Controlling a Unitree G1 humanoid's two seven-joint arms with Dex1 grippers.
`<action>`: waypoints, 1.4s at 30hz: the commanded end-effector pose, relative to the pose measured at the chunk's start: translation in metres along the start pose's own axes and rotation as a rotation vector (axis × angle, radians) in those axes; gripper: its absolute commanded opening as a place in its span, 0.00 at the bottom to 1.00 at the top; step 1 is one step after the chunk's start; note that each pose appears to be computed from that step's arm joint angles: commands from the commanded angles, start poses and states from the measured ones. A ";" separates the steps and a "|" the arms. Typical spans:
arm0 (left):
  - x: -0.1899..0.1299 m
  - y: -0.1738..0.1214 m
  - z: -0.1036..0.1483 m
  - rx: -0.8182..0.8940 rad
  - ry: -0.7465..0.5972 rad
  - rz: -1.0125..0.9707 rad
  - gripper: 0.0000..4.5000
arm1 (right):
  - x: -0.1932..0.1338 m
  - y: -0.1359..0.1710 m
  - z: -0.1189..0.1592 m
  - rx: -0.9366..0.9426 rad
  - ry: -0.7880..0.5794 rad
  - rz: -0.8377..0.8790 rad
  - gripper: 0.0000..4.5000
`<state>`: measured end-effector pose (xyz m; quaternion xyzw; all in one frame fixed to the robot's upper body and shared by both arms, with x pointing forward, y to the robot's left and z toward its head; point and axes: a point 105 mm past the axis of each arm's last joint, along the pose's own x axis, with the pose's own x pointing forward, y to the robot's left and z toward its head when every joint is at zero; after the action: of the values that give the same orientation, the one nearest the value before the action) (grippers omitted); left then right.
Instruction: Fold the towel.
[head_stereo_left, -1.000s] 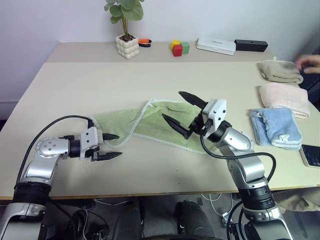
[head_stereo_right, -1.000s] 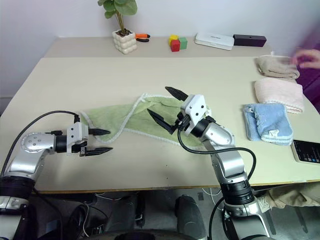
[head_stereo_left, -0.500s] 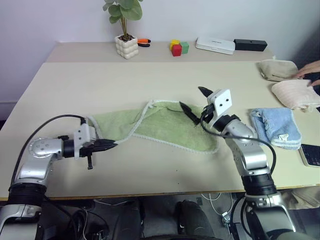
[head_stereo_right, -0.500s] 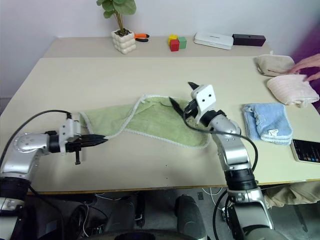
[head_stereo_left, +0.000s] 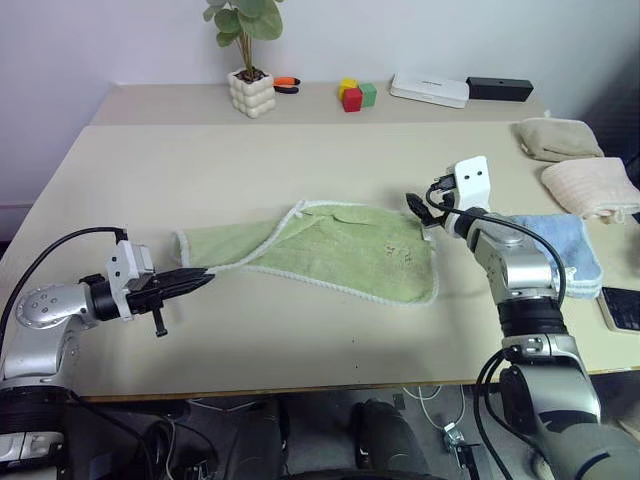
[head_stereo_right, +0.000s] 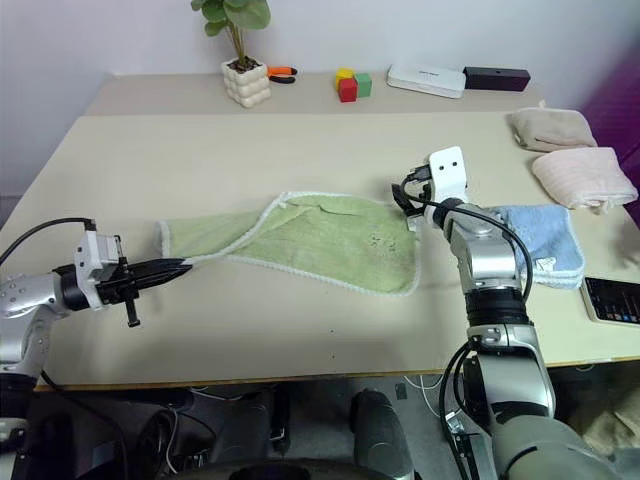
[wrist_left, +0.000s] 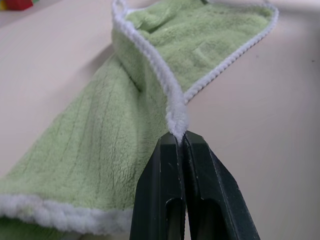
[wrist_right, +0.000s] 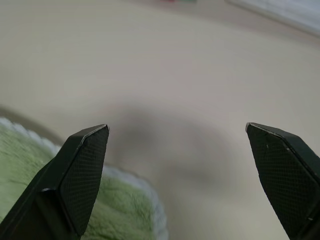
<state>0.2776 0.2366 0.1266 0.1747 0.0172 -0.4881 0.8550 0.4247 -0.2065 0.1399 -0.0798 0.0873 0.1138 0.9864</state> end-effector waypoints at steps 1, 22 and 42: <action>0.001 -0.001 0.009 0.032 -0.029 0.016 0.01 | 0.001 -0.008 0.004 0.024 0.042 0.010 1.00; 0.011 -0.005 0.008 0.043 -0.018 0.017 0.00 | 0.004 0.033 -0.027 0.032 0.242 0.209 0.25; 0.013 0.059 0.016 0.093 -0.047 0.320 0.00 | -0.011 0.029 0.054 -0.195 -0.241 0.184 0.01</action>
<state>0.3235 0.2418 0.1467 0.1811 -0.0364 -0.3797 0.9065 0.4148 -0.1690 0.1624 -0.1458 0.0222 0.2341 0.9610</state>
